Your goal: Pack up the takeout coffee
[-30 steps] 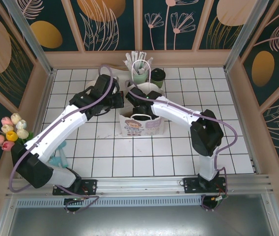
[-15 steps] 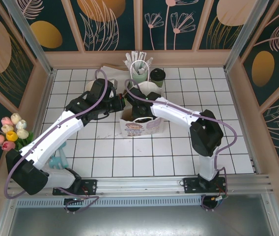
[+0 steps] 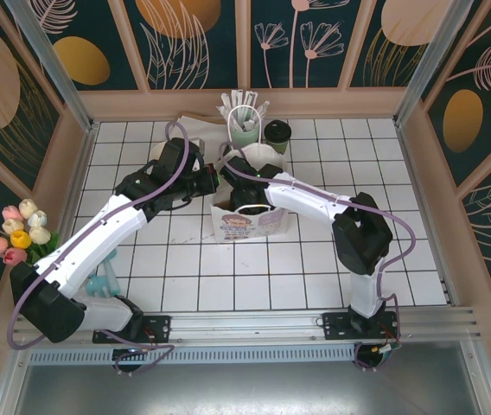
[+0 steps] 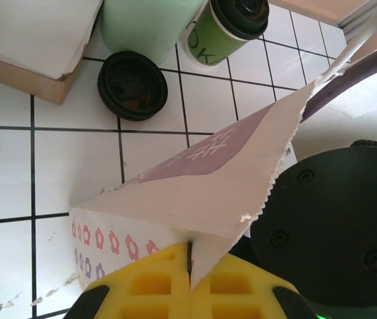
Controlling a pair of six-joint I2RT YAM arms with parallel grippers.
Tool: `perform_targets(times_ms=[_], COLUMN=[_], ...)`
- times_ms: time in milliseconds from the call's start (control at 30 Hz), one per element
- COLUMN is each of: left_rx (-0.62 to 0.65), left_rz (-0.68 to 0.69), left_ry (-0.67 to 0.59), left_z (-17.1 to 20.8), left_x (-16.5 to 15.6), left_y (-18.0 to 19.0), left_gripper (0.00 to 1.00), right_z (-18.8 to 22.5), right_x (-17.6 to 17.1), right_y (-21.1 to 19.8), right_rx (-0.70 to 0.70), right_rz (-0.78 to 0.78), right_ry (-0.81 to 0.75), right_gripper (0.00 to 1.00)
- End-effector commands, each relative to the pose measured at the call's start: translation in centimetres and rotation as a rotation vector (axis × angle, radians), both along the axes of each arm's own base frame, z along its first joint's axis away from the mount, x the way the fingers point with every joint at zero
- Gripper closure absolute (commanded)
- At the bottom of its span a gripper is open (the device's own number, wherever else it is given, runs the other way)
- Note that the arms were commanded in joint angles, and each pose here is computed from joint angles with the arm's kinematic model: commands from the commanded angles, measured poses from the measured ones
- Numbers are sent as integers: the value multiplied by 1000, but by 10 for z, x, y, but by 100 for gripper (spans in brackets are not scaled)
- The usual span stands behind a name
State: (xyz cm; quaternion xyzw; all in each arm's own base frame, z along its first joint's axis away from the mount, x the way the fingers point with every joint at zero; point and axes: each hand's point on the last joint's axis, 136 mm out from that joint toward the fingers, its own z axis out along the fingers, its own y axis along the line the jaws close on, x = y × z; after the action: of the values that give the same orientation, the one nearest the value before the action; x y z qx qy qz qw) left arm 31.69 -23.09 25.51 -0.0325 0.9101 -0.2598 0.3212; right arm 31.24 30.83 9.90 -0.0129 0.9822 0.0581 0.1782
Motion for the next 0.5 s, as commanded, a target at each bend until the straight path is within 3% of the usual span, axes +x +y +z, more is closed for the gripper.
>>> perform_targets(times_ms=[0, 33, 67, 233, 300, 467], left_rx=[15, 18, 21, 31, 34, 39], left_rz=[12, 11, 11, -5, -8, -13], left_ry=[-8, -12, -15, -20, -21, -22], left_z=[6, 7, 8, 7, 7, 8], left_x=[3, 4, 5, 5, 6, 6], left_y=[2, 3, 3, 1, 1, 1], left_gripper=[100, 100, 100, 100, 100, 100], right_z=[28, 31, 35, 58, 60, 47], right_x=[1, 0, -1, -5, -4, -9], right_y=[3, 4, 5, 10, 9, 3], right_rx=[19, 23, 34, 93, 98, 79], right_rz=[66, 80, 96, 159, 174, 208], right_ry=[-44, -45, -48, -84, -83, -37], right_gripper=[21, 16, 3, 2, 11, 48])
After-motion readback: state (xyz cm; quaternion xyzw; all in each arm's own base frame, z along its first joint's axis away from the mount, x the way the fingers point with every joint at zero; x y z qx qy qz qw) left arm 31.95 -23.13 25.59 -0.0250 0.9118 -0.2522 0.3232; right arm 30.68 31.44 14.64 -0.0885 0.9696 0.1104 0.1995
